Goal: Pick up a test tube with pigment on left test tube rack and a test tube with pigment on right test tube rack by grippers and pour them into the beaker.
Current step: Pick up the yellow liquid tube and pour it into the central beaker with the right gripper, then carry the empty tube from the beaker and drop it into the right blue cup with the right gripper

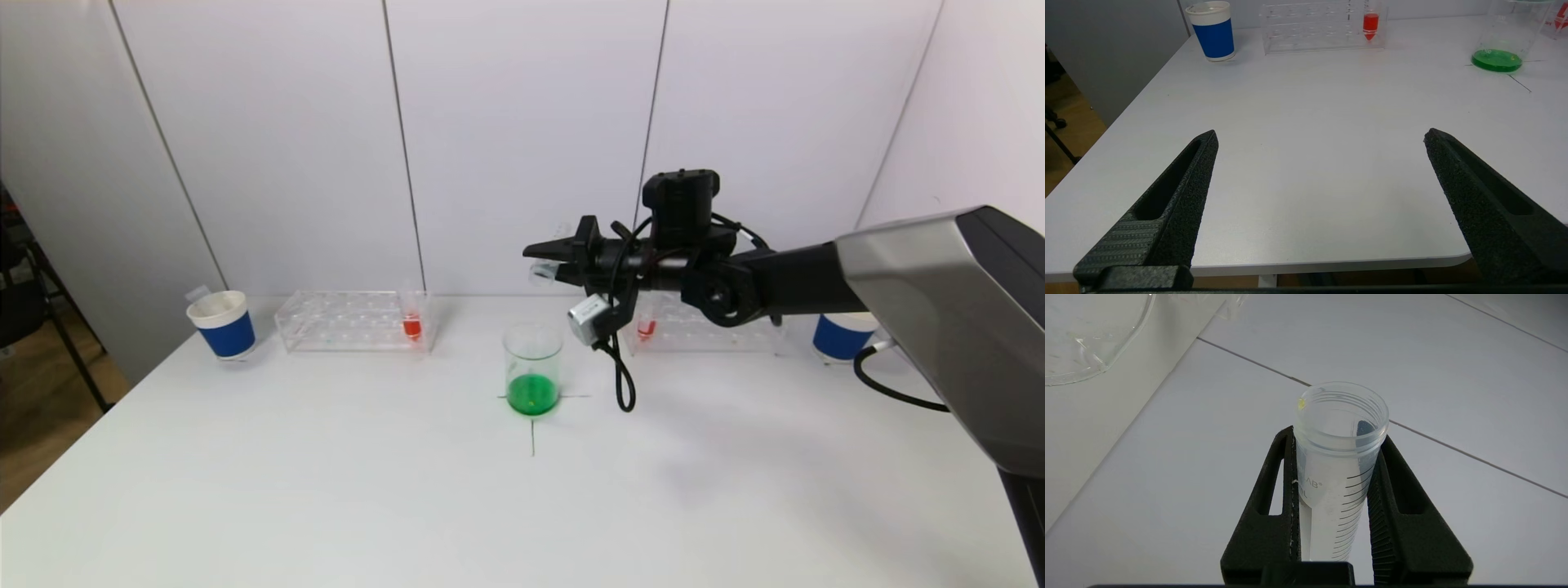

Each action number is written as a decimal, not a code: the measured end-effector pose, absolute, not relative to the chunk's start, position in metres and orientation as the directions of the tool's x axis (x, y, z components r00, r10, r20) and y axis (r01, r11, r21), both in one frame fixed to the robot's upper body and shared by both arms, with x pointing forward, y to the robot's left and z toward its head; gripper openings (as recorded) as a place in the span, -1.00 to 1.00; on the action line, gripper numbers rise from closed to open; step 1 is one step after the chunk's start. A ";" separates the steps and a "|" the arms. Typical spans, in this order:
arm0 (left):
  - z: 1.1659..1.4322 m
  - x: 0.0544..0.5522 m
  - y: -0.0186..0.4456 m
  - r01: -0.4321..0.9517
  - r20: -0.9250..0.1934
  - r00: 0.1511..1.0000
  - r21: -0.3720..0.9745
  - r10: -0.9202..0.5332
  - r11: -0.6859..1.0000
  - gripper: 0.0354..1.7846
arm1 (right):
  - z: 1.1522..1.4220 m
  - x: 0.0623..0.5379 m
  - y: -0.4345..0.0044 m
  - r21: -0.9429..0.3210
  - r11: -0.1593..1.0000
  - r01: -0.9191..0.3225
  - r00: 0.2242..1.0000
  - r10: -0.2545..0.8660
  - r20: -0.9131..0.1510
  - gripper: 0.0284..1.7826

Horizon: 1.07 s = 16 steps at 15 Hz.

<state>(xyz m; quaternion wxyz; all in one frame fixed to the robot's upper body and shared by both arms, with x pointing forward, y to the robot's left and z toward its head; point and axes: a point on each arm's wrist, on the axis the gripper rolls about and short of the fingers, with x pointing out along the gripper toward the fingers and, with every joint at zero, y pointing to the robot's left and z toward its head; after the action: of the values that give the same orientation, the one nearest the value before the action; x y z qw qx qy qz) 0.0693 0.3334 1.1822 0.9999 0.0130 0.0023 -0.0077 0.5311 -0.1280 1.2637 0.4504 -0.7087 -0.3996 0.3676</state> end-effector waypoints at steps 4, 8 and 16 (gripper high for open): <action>1.182 0.069 0.333 0.015 -0.005 1.000 0.026 -0.015 1.000 0.98 | 1.254 0.528 -0.130 -0.942 -0.297 0.157 0.401 0.891 -0.214 -0.43; 1.182 0.069 0.333 0.015 -0.005 1.000 0.026 -0.015 1.000 0.98 | 1.252 0.528 -0.135 -0.966 -0.259 0.023 0.406 0.885 -0.228 -0.43; 1.182 0.069 0.333 0.015 -0.005 1.000 0.026 -0.015 1.000 0.98 | 1.319 0.544 -0.162 -0.993 -0.041 -0.108 0.548 0.831 -0.094 -0.43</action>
<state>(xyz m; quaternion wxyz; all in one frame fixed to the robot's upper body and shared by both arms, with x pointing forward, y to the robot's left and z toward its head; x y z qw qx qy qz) 0.0693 0.3334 1.1822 0.9999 0.0132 0.0023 -0.0077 0.5445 -0.1623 1.3195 0.6272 -0.6169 -0.2932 0.3743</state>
